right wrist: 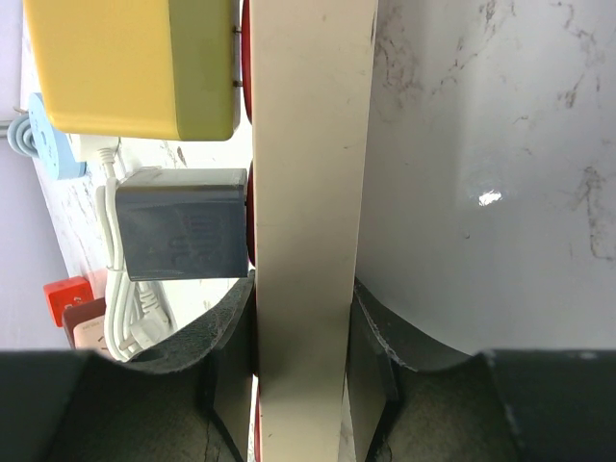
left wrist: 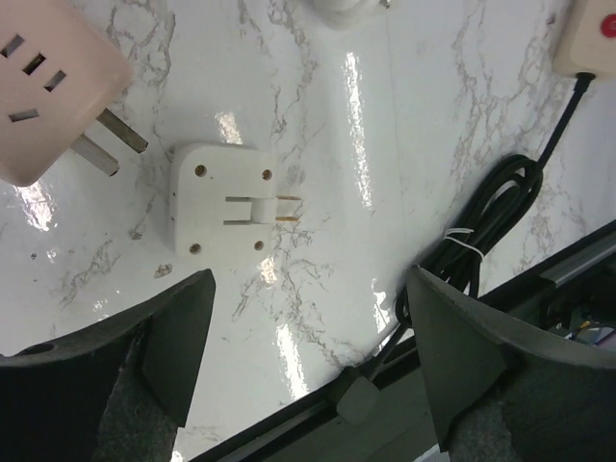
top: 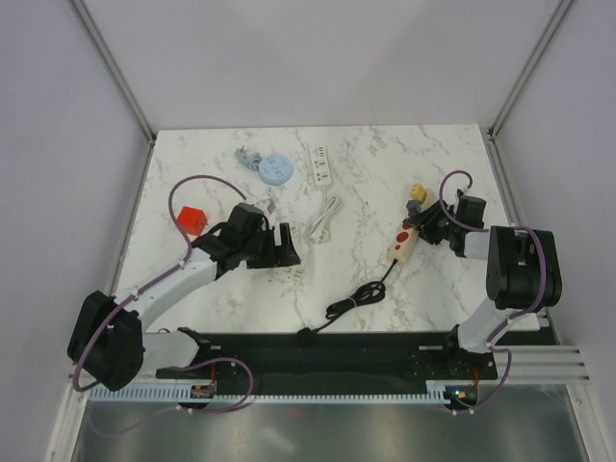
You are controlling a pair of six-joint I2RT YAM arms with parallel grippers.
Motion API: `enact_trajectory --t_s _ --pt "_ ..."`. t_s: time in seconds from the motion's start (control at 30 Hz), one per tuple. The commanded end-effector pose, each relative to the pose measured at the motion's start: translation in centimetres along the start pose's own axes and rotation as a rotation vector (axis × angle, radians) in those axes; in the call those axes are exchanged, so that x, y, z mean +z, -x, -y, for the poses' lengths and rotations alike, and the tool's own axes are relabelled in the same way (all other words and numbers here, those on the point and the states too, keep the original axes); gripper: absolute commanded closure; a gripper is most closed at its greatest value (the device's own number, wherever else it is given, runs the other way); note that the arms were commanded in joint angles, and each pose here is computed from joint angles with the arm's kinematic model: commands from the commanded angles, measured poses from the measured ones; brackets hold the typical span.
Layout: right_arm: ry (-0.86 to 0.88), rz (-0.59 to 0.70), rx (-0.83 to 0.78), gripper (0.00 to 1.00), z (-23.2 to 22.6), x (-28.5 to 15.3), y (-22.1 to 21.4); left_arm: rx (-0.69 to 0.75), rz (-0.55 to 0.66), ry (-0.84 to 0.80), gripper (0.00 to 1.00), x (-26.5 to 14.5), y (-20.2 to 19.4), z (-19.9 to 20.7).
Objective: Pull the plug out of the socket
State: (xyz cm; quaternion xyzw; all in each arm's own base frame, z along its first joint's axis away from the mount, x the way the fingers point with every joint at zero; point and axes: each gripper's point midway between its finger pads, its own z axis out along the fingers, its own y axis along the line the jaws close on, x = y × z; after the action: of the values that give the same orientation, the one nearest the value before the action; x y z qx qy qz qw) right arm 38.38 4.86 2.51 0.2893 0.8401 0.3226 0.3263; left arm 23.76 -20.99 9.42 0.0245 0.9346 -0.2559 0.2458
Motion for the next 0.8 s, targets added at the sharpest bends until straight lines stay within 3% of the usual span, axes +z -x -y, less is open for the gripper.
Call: enact_trajectory --t_s 0.0,0.17,0.3,0.53,0.63,0.73,0.77 --pt "-0.15 -0.028 -0.049 1.0 4.1 0.1 -1.3 0.021 0.118 -0.034 0.11 -2.7 2.6 1.5" --pt "-0.156 -0.034 -0.053 1.0 4.1 0.2 -1.4 0.069 0.223 -0.167 0.12 -5.8 5.7 5.3" --pt "-0.153 -0.051 -0.06 1.0 3.9 0.3 -1.7 0.13 0.29 -0.316 0.21 -6.7 8.7 9.7" --pt "-0.173 -0.117 -0.072 0.98 3.8 0.2 -2.9 0.191 0.205 -0.443 0.24 -2.0 10.9 16.4" --pt "-0.197 -0.148 -0.081 0.78 3.9 -0.1 -3.2 0.236 0.201 -0.471 0.24 -0.6 11.9 19.1" --pt "-0.204 -0.158 -0.075 0.45 3.8 -0.6 -3.4 0.26 0.179 -0.477 0.24 1.9 12.5 20.8" --pt "-0.207 -0.16 -0.077 0.4 3.8 -0.6 -3.4 0.258 0.161 -0.468 0.24 3.4 12.5 20.7"
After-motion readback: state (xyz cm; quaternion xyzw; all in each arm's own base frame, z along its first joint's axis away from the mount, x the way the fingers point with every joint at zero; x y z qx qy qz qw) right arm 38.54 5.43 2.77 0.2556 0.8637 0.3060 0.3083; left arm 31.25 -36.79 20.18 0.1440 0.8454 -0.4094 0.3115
